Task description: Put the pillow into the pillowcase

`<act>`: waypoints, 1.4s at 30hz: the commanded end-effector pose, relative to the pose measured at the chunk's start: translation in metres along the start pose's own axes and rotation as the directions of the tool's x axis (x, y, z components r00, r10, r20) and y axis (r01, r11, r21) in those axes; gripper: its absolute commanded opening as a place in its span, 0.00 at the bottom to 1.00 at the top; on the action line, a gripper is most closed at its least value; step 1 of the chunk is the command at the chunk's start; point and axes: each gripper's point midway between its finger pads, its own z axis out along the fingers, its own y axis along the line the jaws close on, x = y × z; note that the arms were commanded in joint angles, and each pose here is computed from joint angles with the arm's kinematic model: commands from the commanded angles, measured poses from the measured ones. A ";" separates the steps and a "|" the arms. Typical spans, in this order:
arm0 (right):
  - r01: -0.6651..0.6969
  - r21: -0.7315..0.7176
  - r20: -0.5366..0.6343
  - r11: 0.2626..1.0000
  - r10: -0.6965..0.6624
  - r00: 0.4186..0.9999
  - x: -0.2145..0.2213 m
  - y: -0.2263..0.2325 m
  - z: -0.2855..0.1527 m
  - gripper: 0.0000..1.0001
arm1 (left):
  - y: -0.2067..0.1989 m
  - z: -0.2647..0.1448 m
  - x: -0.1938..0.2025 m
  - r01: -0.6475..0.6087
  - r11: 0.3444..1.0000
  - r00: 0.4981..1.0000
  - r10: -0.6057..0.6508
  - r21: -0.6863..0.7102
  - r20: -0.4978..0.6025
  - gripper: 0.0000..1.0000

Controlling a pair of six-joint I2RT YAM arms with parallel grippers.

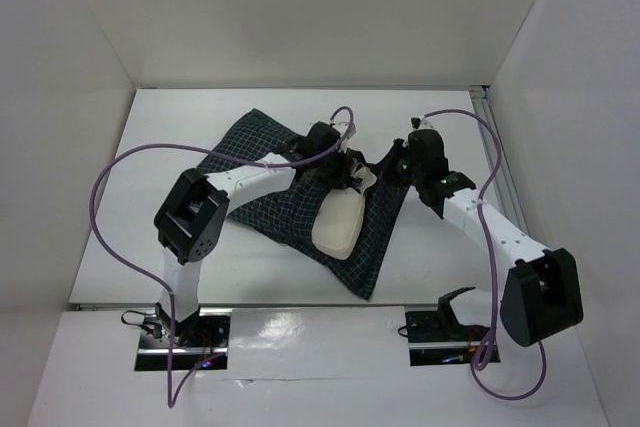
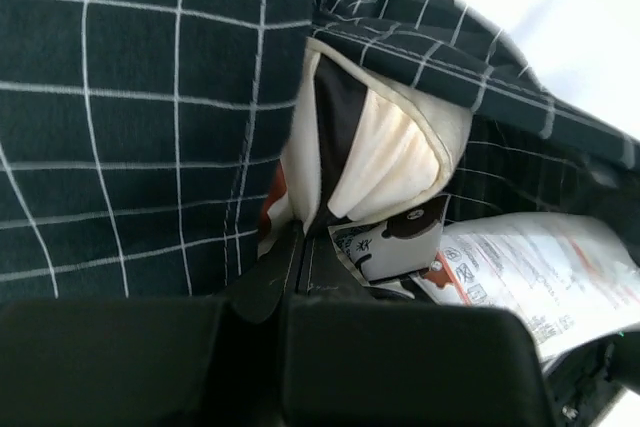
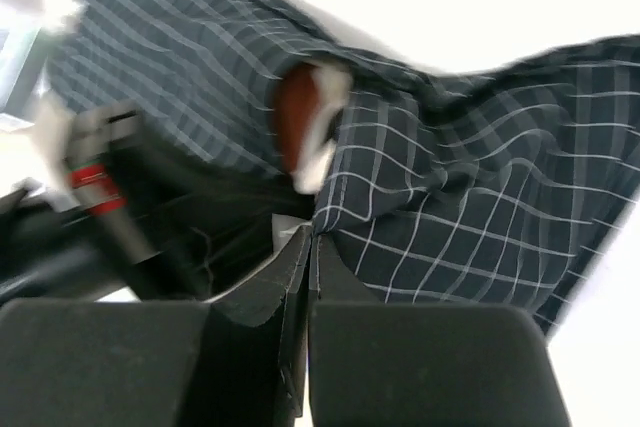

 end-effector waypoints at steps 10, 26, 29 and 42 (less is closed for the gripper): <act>0.272 -0.429 0.300 0.862 -0.148 0.942 -0.058 0.119 -0.116 0.00 | 0.066 0.012 0.065 0.104 0.961 0.947 -0.174 -0.255 -0.269 0.00; 0.205 -0.288 -0.090 0.935 -0.239 0.967 0.037 0.056 -0.058 0.00 | 0.094 0.034 0.034 0.189 0.875 0.946 -0.284 -0.446 -0.155 0.00; 0.202 -0.215 -0.111 0.956 -0.229 0.967 0.036 0.045 -0.032 0.00 | 0.058 0.020 0.045 0.164 0.933 0.944 -0.243 -0.321 -0.223 0.00; 0.219 -0.081 -0.115 0.972 -0.227 0.967 0.034 0.019 -0.005 0.00 | 0.016 -0.099 0.041 0.054 0.968 0.961 -0.118 -0.247 -0.252 0.63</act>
